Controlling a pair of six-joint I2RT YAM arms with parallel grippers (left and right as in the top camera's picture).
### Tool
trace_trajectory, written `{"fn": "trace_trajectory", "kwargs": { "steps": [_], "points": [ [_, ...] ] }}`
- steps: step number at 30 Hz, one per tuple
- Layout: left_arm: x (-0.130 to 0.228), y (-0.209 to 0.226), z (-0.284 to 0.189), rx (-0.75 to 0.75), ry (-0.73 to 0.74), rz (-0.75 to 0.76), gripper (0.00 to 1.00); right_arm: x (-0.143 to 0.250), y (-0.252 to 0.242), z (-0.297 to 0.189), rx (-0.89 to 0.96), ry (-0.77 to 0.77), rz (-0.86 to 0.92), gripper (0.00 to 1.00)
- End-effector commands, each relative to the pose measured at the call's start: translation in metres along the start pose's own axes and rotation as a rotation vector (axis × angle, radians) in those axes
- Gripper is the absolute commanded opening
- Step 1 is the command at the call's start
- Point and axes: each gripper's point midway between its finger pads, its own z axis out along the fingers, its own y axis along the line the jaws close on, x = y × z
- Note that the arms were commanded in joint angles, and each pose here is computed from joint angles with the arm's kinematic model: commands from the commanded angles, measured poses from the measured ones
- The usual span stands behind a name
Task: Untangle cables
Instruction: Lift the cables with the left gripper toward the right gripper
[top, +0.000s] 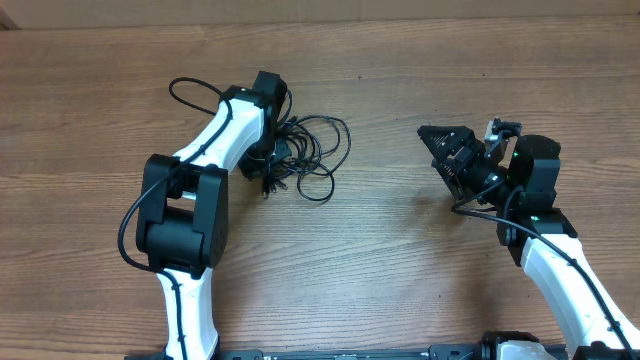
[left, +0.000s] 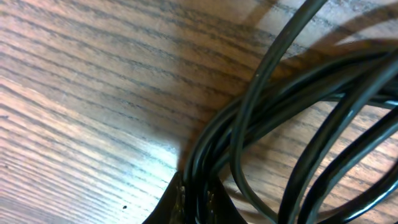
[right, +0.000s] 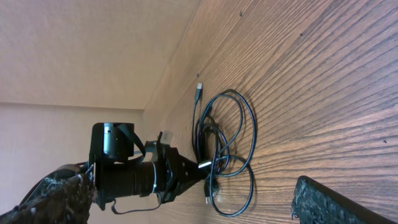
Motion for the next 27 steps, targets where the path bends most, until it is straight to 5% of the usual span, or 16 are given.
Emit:
{"fn": "trace_trajectory", "kwargs": {
  "steps": [1, 6, 14, 20, 27],
  "points": [
    [-0.004, 0.011, -0.013, -0.061, 0.017, -0.001, 0.04, -0.002, -0.001, -0.001, -0.002, -0.006, -0.007, 1.00],
    [-0.035, -0.016, -0.093, 0.016, -0.094, 0.372, 0.04, 0.009, 0.032, -0.004, -0.157, 0.072, -0.137, 0.97],
    [-0.028, -0.055, -0.230, 0.191, -0.341, 1.028, 0.04, 0.005, 0.055, -0.008, -0.237, 0.048, -0.426, 0.89],
    [-0.021, -0.075, -0.288, 0.268, -0.545, 1.260, 0.04, -0.014, 0.093, -0.016, -0.255, 0.004, -0.693, 0.79],
    [0.037, -0.114, -0.309, 0.594, -0.521, 1.445, 0.04, -0.050, 0.127, -0.029, -0.122, -0.098, -0.913, 0.77]
  ]
}}
